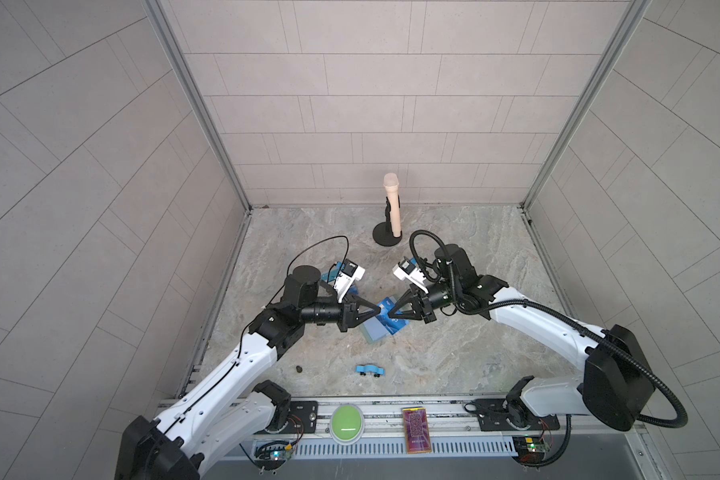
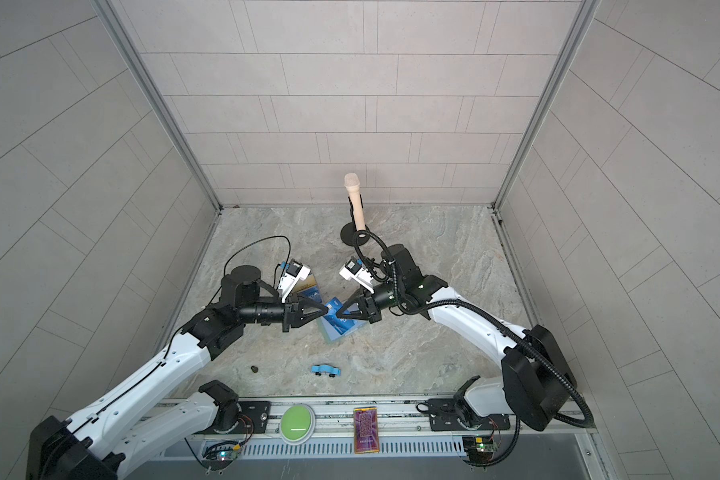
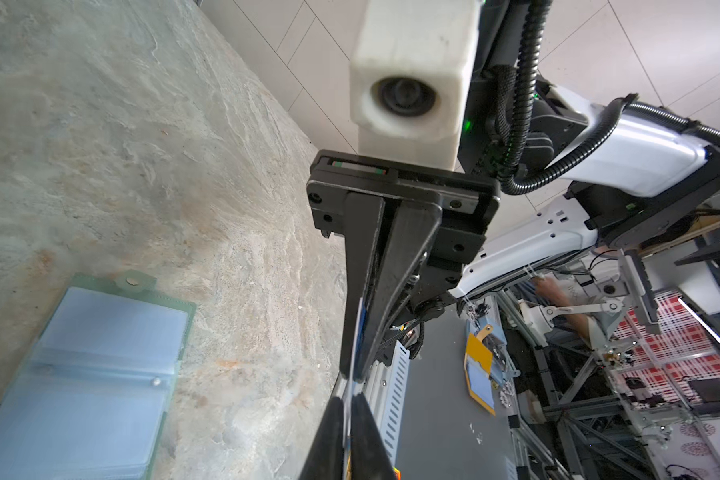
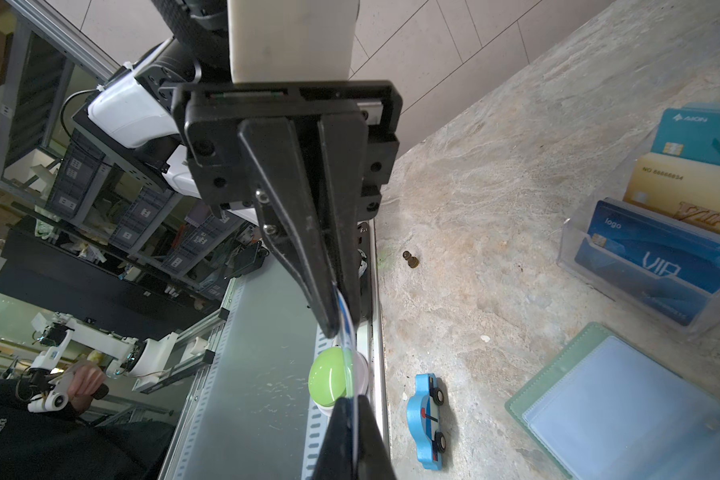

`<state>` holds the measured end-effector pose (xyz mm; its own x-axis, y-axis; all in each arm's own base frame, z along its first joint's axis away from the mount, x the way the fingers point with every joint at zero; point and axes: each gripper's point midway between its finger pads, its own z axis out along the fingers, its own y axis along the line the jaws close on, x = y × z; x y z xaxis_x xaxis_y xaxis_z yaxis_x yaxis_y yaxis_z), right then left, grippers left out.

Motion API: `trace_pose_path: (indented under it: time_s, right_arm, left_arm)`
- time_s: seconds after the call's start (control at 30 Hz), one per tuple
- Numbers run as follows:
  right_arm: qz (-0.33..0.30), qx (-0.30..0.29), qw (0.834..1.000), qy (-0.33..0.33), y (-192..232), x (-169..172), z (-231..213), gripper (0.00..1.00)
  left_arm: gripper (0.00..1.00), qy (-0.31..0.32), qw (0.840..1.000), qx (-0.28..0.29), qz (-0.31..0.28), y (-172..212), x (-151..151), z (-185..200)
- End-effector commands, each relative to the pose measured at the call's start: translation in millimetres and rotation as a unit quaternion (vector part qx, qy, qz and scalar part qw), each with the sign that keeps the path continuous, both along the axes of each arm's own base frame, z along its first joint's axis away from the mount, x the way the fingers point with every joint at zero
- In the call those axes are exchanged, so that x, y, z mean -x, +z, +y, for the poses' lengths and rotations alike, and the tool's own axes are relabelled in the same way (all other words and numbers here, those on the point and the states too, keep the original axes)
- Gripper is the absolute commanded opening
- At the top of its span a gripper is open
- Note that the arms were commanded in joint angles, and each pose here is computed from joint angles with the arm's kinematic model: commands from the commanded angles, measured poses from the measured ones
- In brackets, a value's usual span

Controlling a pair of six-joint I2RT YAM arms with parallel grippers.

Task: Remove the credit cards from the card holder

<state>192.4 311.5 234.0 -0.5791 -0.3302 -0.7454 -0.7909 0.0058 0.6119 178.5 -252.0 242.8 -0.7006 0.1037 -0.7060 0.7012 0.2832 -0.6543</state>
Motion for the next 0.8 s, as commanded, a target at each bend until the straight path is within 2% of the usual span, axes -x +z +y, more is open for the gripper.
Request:
trace_pose_path:
  time_s: [0.0, 0.1, 0.17, 0.33, 0.43, 0.6, 0.77]
  right_arm:
    - [-0.027, 0.006, 0.999, -0.018, 0, -8, 1, 0.16]
    - [-0.036, 0.017, 0.998, -0.044, -1, -14, -3, 0.44]
    - [-0.046, 0.021, 0.997, -0.064, 1, -18, -6, 0.51]
    - [-0.055, 0.015, 0.989, -0.137, 13, -35, -16, 0.63]
    - [-0.032, -0.01, 0.977, -0.213, 21, -53, -21, 0.71]
    - [0.007, -0.122, 0.957, -0.261, 43, -68, -19, 0.71]
    - [0.036, -0.157, 0.953, -0.257, 60, -71, -13, 0.64]
  left_arm:
    - [0.07, -0.006, 0.999, 0.018, -0.028, 20, 2, -1]
    - [0.04, 0.012, 0.999, 0.012, -0.033, 23, -3, 1]
    - [0.01, 0.027, 0.999, 0.013, -0.04, 27, -8, 2]
    - [0.0, 0.081, 0.994, 0.031, -0.061, 41, -25, 7]
    - [0.0, 0.124, 0.987, 0.055, -0.085, 55, -36, 13]
    - [0.0, 0.169, 0.972, 0.114, -0.116, 84, -44, 22]
    - [0.0, 0.197, 0.961, 0.149, -0.124, 99, -51, 28]
